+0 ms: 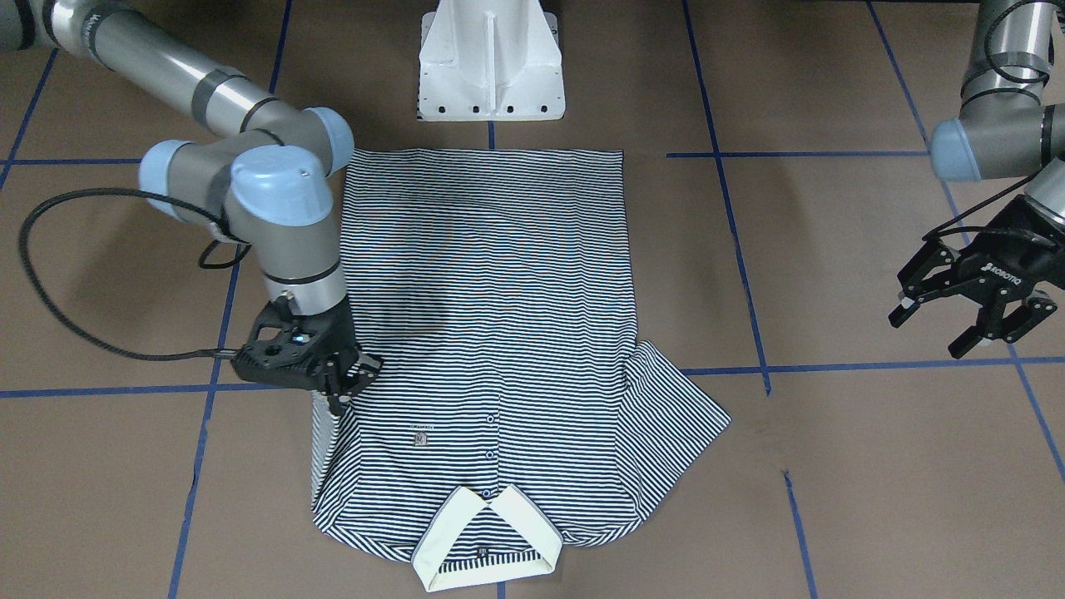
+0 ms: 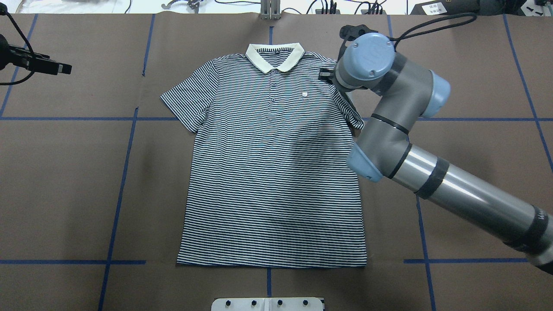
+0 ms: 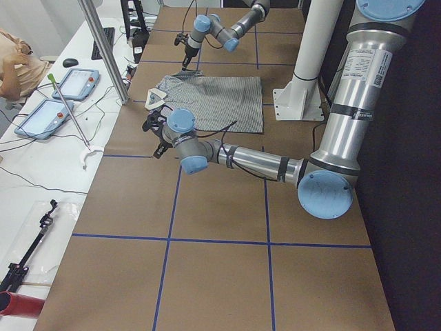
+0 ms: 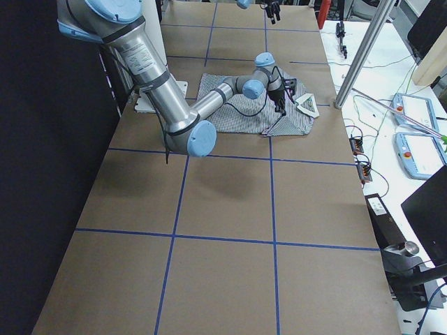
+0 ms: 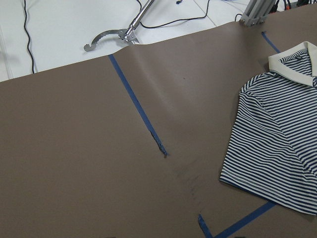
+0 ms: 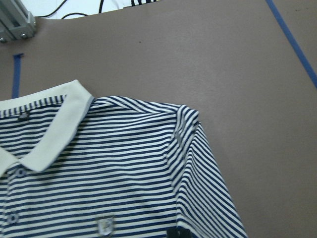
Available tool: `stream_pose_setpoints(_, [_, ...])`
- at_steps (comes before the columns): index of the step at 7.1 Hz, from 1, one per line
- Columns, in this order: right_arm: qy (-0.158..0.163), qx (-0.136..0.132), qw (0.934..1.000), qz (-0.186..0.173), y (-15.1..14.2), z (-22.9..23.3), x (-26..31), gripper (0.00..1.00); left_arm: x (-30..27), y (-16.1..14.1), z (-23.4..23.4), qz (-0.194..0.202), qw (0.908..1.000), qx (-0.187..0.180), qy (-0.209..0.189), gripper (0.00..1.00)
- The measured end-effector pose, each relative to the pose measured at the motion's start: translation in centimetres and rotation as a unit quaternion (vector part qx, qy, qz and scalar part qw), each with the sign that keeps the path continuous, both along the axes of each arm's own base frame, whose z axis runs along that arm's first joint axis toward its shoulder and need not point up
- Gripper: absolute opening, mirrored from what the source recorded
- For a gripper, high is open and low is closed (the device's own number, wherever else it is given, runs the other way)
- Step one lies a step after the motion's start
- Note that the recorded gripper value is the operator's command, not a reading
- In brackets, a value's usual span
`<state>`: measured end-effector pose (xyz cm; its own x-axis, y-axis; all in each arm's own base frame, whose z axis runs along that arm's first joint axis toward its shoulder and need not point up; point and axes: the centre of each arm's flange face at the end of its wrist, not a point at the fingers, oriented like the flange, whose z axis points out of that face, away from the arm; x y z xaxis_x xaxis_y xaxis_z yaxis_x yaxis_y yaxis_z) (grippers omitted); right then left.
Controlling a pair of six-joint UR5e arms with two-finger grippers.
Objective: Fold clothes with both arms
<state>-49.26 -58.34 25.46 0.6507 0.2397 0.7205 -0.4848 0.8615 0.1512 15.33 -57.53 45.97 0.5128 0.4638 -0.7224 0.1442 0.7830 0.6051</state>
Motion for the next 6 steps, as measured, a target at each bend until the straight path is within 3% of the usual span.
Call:
stream_pose_setpoints(1, [-0.002, -0.004, 0.9999, 0.014, 0.4, -2.7, -2.7, 0.00, 0.0, 0.0, 0.0, 0.000, 1.0000, 0.000, 0.000, 0.84])
stream_pose_setpoints(3, [0.018, 0.002, 0.9995, 0.024, 0.9, -4.2, -7.3, 0.99, 0.0, 0.0, 0.0, 0.000, 1.0000, -0.001, 0.000, 0.92])
stream_pose_setpoints(4, [0.026, 0.007, 0.9994, 0.023, 1.3, -4.2, -8.4, 1.00, 0.0, 0.0, 0.0, 0.000, 1.0000, 0.000, 0.000, 0.99])
stream_pose_setpoints(6, [0.033, 0.023, 0.9992, 0.005, 1.2, -5.2, -8.5, 1.00, 0.2, 0.0, 0.0, 0.001, 1.0000, 0.000, 0.000, 1.00])
